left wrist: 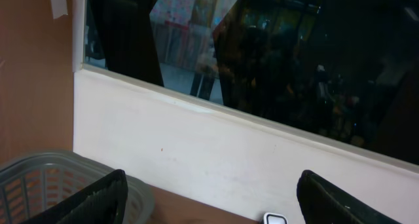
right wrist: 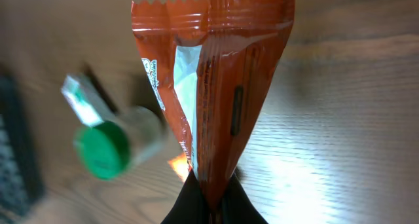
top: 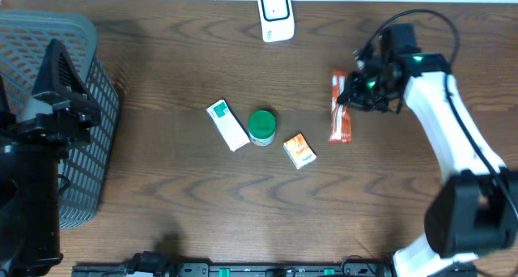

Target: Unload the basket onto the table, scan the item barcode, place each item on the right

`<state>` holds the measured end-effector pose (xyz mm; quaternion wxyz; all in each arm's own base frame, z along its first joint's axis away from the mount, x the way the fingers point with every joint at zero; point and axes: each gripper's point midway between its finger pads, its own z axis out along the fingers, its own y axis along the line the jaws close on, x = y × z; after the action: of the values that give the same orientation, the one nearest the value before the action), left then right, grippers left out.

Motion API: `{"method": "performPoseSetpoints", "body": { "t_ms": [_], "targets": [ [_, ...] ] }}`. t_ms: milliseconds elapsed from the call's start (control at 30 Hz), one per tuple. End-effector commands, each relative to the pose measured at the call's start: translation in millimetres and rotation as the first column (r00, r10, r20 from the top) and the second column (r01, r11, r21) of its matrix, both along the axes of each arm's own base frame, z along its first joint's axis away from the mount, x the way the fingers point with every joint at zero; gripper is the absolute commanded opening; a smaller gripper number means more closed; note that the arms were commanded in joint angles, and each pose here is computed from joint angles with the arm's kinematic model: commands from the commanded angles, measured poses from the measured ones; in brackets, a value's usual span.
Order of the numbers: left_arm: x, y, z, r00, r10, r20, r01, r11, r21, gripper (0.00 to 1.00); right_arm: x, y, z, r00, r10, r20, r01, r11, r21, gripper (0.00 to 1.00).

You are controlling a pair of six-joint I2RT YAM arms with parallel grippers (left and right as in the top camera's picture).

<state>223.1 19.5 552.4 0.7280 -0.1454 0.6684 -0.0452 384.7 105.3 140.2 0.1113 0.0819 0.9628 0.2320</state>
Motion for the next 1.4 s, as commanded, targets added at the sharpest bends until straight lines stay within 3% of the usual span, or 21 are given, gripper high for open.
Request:
{"method": "performPoseSetpoints", "body": {
  "t_ms": [0,400,767,967,1133,1367],
  "targets": [
    [-1,2,1,1.000,0.007,0.006,-0.007,1.000,-0.013,0.83,1,1,50,0.978,-0.206,0.016,0.203,0.973,0.113,0.02],
    [-1,2,1,1.000,0.007,0.006,-0.007,1.000,-0.013,0.83,-30,7,112,0.885,-0.459,-0.079,0.463,0.848,0.260,0.01],
    [-1,2,1,1.000,0.007,0.006,-0.007,1.000,-0.013,0.83,-51,56,109,0.900,-0.421,-0.117,0.436,0.869,0.233,0.02],
    [-1,2,1,1.000,0.007,0.006,-0.007,1.000,-0.013,0.83,-91,114,108,0.953,-0.263,-0.149,0.292,0.928,0.232,0.01],
    [-1,2,1,1.000,0.007,0.006,-0.007,1.000,-0.013,0.83,-130,127,102,0.963,-0.181,-0.200,0.217,0.960,0.176,0.02],
    [-1,2,1,1.000,0.007,0.006,-0.007,1.000,-0.013,0.83,-137,129,109,0.985,-0.114,-0.131,0.135,0.976,0.169,0.02]
  ]
}}
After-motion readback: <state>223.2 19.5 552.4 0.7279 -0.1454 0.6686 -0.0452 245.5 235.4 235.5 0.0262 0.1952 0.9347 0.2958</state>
